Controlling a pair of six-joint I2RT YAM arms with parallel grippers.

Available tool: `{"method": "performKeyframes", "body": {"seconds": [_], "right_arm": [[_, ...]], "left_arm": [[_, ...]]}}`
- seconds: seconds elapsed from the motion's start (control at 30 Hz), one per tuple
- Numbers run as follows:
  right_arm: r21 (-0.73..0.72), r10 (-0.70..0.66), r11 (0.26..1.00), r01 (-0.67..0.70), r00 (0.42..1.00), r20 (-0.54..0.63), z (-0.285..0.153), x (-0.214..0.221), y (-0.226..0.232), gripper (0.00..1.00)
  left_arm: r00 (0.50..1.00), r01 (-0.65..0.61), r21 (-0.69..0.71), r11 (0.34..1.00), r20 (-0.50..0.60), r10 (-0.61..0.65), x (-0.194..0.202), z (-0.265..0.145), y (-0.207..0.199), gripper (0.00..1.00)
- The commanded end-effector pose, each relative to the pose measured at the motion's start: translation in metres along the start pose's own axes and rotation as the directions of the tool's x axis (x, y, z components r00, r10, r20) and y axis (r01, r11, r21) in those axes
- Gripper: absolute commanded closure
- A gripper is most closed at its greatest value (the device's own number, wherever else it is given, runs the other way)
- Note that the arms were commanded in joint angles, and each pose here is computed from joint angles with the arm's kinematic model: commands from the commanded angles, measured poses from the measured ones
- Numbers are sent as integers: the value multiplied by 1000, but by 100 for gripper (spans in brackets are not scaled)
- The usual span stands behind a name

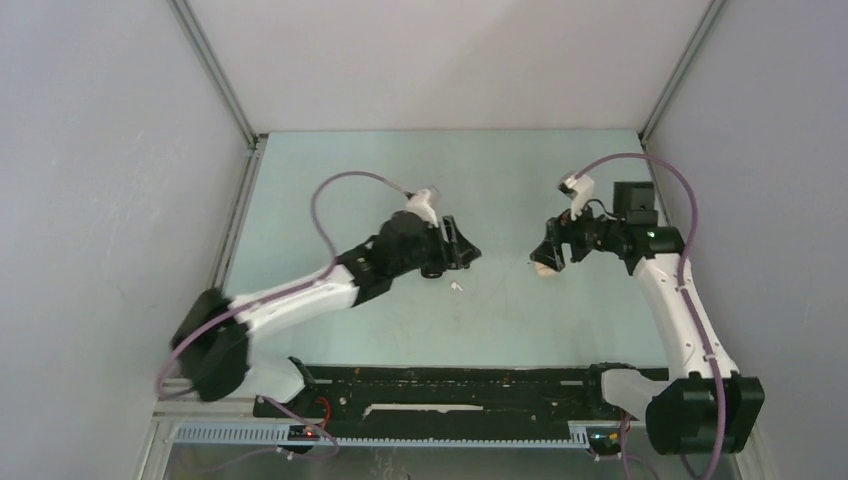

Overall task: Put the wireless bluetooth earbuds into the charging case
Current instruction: Pick up the charging case from the center of the board.

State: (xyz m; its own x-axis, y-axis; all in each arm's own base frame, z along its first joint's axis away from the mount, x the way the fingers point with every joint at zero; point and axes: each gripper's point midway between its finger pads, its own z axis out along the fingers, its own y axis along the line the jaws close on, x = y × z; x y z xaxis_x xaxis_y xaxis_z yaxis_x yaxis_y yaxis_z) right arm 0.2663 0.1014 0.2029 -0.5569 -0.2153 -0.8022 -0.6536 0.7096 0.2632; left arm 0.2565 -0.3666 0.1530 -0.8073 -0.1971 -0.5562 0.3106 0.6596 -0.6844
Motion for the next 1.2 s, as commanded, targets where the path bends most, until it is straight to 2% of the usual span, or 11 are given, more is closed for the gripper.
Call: {"method": "performKeyframes", "body": {"seconds": [0.0,0.17,0.27,0.43,0.53,0.7,0.8,0.87,0.93,1.17], "right_arm": [[-89,-194,977,193,981,-8,35,-6,14,23],[-207,-348,920,332,936,-46,89,-2,43,31],[-276,-455,863,422,888,-65,125,5,68,38],[-344,-538,806,483,839,-81,184,10,84,39],[-371,-552,795,481,826,-112,213,11,88,35],[-394,-598,758,519,794,-105,251,6,91,32],[-420,-606,750,511,785,-128,267,5,91,17],[-451,-609,743,494,779,-149,273,9,92,14],[-478,-614,734,483,773,-161,277,14,94,13],[-512,-662,709,485,707,-247,285,42,91,21]], "left_arm": [[933,-185,-170,968,280,227,-53,-80,20,37],[884,-181,-268,946,377,276,-48,-143,57,28],[873,-162,-276,947,408,268,-37,-163,74,25],[828,-62,-257,964,526,193,-31,-185,97,24],[798,21,-237,971,589,126,-30,-196,107,22],[778,69,-196,978,624,70,-24,-202,115,22],[783,65,-200,978,617,75,-22,-203,116,22],[791,58,-202,978,607,78,-20,-202,116,22],[797,54,-210,976,598,85,-19,-200,117,22],[799,45,-222,974,594,98,-19,-194,119,22]]}}
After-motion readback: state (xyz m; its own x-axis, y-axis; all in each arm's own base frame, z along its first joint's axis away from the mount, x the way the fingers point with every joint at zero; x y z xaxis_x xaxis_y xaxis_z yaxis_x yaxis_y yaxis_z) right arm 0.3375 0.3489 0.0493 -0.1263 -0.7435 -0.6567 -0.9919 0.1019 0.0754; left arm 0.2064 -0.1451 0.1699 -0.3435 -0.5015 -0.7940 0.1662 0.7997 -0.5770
